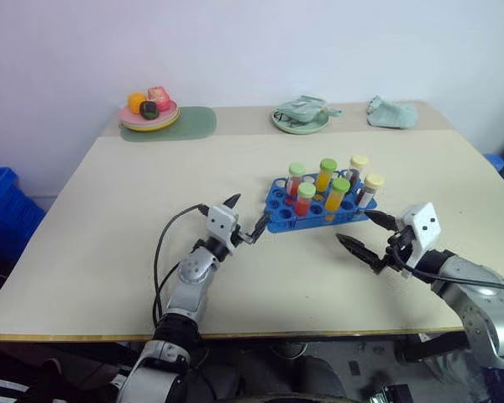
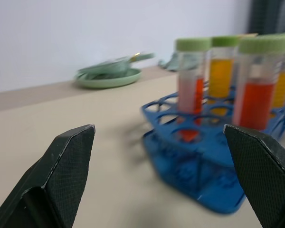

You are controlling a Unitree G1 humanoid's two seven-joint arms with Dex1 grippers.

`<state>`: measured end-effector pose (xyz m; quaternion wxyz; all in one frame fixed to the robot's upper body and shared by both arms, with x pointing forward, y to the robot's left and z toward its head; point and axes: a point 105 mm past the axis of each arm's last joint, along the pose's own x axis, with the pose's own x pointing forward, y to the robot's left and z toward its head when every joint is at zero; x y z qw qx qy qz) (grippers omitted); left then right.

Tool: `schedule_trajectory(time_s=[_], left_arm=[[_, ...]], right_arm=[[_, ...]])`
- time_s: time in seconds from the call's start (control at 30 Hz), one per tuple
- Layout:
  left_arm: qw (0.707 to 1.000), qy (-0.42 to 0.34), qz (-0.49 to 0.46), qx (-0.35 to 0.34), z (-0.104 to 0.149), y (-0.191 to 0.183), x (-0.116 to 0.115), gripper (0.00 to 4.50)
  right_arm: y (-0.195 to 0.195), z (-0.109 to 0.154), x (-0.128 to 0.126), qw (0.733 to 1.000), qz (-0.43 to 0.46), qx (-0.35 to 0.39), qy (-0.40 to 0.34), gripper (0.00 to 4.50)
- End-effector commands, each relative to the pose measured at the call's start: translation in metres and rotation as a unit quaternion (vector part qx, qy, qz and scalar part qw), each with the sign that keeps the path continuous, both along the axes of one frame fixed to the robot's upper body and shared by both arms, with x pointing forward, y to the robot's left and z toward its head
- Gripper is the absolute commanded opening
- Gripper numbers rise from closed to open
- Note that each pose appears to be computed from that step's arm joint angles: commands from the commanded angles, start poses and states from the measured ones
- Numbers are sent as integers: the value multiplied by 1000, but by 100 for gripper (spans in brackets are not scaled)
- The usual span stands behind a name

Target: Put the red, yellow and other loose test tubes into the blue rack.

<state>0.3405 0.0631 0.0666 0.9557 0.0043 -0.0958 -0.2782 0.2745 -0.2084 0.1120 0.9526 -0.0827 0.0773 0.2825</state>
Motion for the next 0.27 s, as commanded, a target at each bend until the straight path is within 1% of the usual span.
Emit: schedule_trajectory(time_s=[0.03, 0.17, 0.27], left_arm=[[971, -172, -163, 17, 145, -46, 3, 443], [971, -167, -169, 28, 143, -39, 4, 443], [972, -160, -169, 25, 141, -43, 3, 443]], right_arm=[[-27, 106, 16, 983, 167, -43, -67, 450], [-28, 99, 12, 985, 154, -50, -64, 450], [-32, 97, 9, 986, 148, -51, -62, 450]])
